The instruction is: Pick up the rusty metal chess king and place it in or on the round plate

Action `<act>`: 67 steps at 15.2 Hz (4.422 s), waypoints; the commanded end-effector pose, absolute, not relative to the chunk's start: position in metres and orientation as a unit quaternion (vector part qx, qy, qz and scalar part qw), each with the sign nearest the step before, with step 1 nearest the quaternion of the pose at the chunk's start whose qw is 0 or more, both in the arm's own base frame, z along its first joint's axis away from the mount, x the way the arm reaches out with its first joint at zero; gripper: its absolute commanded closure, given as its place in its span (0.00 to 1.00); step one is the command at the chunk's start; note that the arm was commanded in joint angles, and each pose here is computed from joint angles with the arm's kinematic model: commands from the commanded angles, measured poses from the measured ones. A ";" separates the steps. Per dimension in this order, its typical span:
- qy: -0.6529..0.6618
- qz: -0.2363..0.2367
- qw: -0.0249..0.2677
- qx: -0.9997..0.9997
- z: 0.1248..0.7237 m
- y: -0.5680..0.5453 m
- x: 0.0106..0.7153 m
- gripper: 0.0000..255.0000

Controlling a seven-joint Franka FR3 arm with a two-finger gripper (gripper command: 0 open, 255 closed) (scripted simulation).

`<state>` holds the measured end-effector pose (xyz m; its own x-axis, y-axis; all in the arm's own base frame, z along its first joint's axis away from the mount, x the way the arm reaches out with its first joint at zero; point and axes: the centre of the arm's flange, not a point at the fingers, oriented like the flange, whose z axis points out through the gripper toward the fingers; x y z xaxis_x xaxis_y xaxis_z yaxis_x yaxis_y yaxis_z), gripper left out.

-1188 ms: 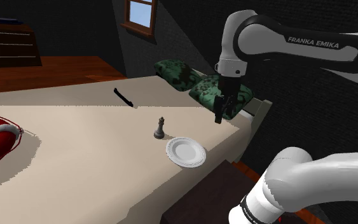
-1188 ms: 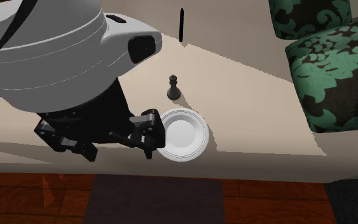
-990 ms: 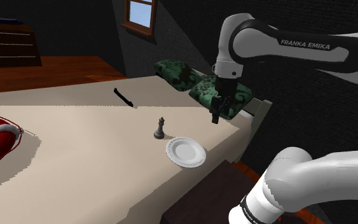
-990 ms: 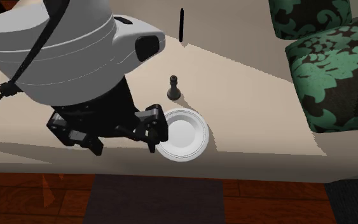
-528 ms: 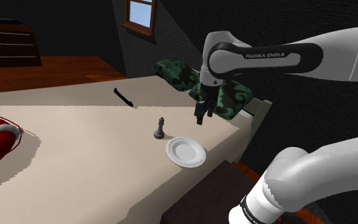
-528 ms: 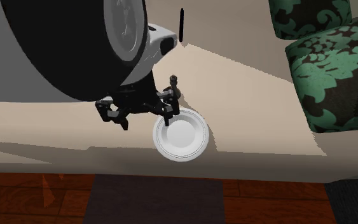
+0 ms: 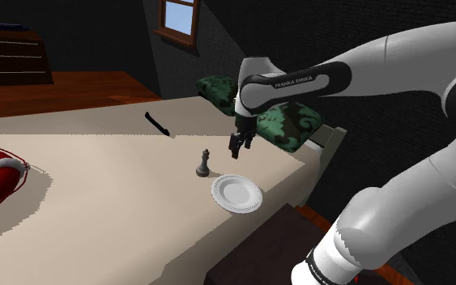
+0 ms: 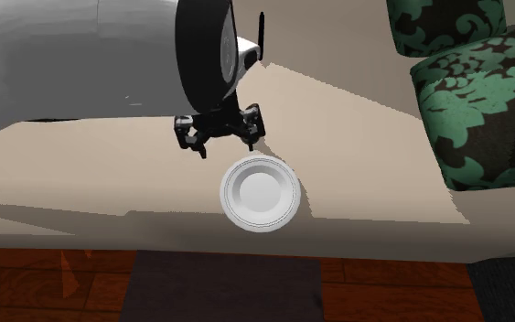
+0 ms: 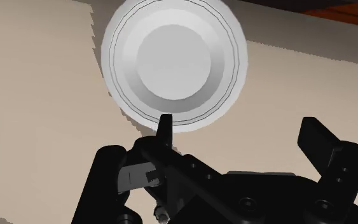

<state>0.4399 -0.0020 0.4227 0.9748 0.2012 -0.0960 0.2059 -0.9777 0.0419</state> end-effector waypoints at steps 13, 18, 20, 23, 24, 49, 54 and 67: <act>0.151 0.013 0.051 0.987 0.335 -0.014 0.584 0.00; 0.165 0.029 0.058 0.984 0.309 -0.015 0.627 0.00; 0.165 0.029 0.058 0.984 0.298 -0.016 0.628 0.00; 0.165 0.029 0.058 0.984 0.282 -0.018 0.629 0.00; 0.165 0.029 0.058 0.984 0.277 -0.018 0.629 0.00; 0.165 0.029 0.058 0.984 0.306 -0.019 0.629 1.00; 0.165 0.029 0.058 0.984 0.332 -0.019 0.629 1.00; 0.165 0.029 0.058 0.984 0.386 -0.038 0.542 1.00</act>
